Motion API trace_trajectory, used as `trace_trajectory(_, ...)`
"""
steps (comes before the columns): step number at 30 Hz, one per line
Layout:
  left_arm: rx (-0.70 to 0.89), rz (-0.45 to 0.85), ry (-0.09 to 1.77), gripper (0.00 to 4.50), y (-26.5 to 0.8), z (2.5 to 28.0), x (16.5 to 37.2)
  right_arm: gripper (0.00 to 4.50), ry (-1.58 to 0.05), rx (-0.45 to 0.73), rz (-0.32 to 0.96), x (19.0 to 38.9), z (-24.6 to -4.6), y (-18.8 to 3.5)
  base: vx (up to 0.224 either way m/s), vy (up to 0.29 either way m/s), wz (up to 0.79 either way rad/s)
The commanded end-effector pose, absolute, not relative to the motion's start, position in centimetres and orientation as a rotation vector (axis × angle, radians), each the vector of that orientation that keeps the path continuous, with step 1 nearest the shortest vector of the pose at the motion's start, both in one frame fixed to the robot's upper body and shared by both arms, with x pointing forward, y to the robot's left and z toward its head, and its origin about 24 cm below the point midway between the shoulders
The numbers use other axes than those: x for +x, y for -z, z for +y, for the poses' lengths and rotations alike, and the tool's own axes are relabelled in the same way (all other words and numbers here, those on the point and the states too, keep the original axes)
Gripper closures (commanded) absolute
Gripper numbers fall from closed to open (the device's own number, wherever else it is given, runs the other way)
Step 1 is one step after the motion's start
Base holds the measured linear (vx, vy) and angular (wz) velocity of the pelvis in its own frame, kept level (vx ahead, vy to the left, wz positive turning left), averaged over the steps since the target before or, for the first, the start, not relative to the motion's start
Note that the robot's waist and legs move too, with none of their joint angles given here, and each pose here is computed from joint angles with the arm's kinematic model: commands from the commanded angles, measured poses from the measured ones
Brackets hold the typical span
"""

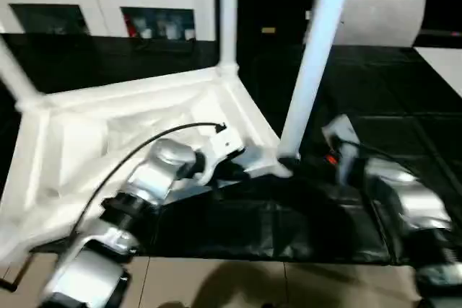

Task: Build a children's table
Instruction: Rotate leg to tighten

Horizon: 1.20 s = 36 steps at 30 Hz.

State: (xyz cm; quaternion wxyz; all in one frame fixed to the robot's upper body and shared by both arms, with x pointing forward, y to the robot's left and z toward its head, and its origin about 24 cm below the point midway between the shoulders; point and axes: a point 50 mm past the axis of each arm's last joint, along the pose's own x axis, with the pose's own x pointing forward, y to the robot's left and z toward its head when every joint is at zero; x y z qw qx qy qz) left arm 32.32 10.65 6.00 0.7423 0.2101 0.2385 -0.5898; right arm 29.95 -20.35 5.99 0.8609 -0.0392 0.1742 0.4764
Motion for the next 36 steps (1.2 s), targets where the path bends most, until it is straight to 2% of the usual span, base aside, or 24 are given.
trace_trajectory(1,0.506,0.545,1.380,4.50,-5.6,10.3,31.7,0.66,-1.065,-0.141,0.336,29.9,-20.1,-6.9,0.000,0.000,0.00)
trace_trajectory(4,0.536,0.546,1.466,4.50,-5.7,10.8,31.3,0.66,-1.146,-0.177,0.340,29.4,-20.7,-7.3,0.000,0.000,0.00)
trace_trajectory(5,0.554,0.566,1.553,4.50,-5.8,11.2,30.8,0.66,-1.232,-0.171,0.345,28.9,-21.0,-7.8,0.000,0.000,0.00)
trace_trajectory(11,0.609,0.597,1.685,4.50,-5.8,11.5,30.0,0.91,-1.387,-0.128,0.354,28.1,-20.4,-8.1,0.000,0.000,0.00)
trace_trajectory(12,0.608,0.595,1.693,4.50,-5.8,11.5,30.0,1.17,-1.402,-0.123,0.356,28.0,-20.2,-8.0,0.000,0.000,0.00)
trace_trajectory(16,0.611,0.583,1.706,4.50,-5.9,11.0,30.0,1.36,-1.448,-0.113,0.363,27.8,-19.5,-7.7,0.000,0.000,0.00)
trace_trajectory(18,0.609,0.578,1.711,4.50,-5.9,10.9,30.0,1.72,-1.472,-0.105,0.366,27.6,-19.2,-7.5,0.000,0.000,0.00)
trace_trajectory(22,0.609,0.574,1.718,4.50,-5.9,10.9,30.1,1.91,-1.507,-0.088,0.386,27.4,-18.9,-7.3,0.000,0.000,0.00)
trace_trajectory(23,0.610,0.574,1.717,4.50,-5.9,10.9,30.1,2.16,-1.520,-0.074,0.401,27.3,-18.8,-7.1,0.000,0.000,0.00)
trace_trajectory(30,0.572,0.581,1.680,4.50,-5.8,11.0,30.3,2.54,-1.521,-0.044,0.408,27.2,-18.5,-6.9,0.000,0.000,0.00)
trace_trajectory(32,0.526,0.599,1.630,4.50,-5.8,11.0,30.5,2.56,-1.462,-0.008,0.403,27.4,-18.0,-6.8,0.000,0.000,0.00)
trace_trajectory(33,0.479,0.623,1.561,4.50,-5.7,11.0,30.8,2.57,-1.338,0.010,0.406,28.2,-17.6,-6.4,0.000,0.000,0.00)
trace_trajectory(34,0.478,0.624,1.560,4.50,-5.7,11.0,30.8,2.57,-1.335,0.010,0.406,28.3,-17.6,-6.4,0.000,0.000,0.00)
trace_trajectory(36,0.439,0.628,1.481,4.50,-5.6,10.8,31.3,2.57,-1.194,0.000,0.409,29.3,-17.2,-5.9,0.000,0.000,0.00)
